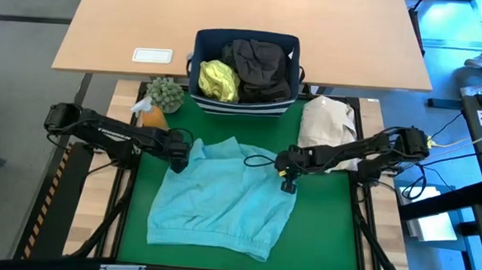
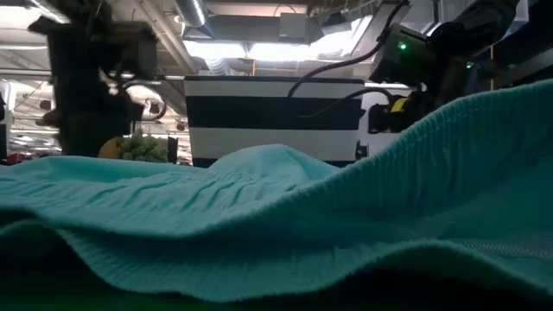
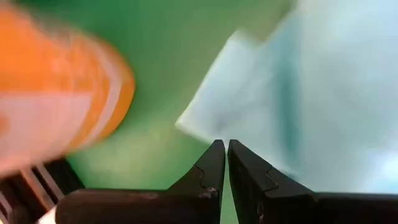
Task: Fold laundry
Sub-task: Fold the blue shorts
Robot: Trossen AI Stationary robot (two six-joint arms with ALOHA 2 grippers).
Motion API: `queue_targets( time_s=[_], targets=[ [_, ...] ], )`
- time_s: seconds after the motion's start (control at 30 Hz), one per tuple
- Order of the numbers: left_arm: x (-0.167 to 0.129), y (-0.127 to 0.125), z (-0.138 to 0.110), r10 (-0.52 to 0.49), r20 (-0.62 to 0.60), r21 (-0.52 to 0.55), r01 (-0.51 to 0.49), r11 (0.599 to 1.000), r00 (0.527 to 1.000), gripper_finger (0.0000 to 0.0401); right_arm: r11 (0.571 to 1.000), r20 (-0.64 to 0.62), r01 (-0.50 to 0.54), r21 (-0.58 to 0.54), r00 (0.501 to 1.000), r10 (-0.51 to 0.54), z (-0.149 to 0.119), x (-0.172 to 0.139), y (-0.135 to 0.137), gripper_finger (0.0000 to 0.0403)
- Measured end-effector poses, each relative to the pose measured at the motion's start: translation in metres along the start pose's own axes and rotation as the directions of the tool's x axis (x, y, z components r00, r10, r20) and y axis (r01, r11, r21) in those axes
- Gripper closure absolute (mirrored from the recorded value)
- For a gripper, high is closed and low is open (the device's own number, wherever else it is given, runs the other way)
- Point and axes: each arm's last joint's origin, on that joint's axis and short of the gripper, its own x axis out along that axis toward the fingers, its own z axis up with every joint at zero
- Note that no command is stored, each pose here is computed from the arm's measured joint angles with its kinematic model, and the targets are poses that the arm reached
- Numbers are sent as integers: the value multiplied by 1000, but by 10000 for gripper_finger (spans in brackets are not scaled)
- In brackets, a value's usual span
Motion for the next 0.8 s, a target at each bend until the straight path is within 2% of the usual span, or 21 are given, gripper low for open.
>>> queue_targets(
  time_s=[0.1, 0.2, 0.3, 0.4, 0.5, 0.8],
  targets=[
    [-19, -6, 14, -31, 63, 30, 29, 999, 998, 384, 1000, 17, 30, 7, 999, -30, -1, -12, -2, 398],
    [-41, -15, 29, -77, 178, 68, 66, 996, 981, 384, 999, 68, 41, 25, 997, -43, 1, -22, -3, 398],
    [-56, -27, 40, -143, 312, 127, 108, 986, 939, 384, 999, 146, 29, 26, 989, -33, 7, -28, -2, 398],
    [-59, -34, 48, -213, 386, 185, 151, 971, 898, 384, 1000, 223, 20, 7, 974, -21, 15, -30, -1, 398],
    [-49, -39, 51, -235, 367, 208, 167, 964, 900, 384, 1000, 283, 1, -17, 959, 4, 21, -31, 1, 398],
    [-1, -40, 48, -152, 185, 213, 111, 971, 971, 384, 998, 298, -8, -60, 954, 26, 23, -30, 2, 398]
  ],
)
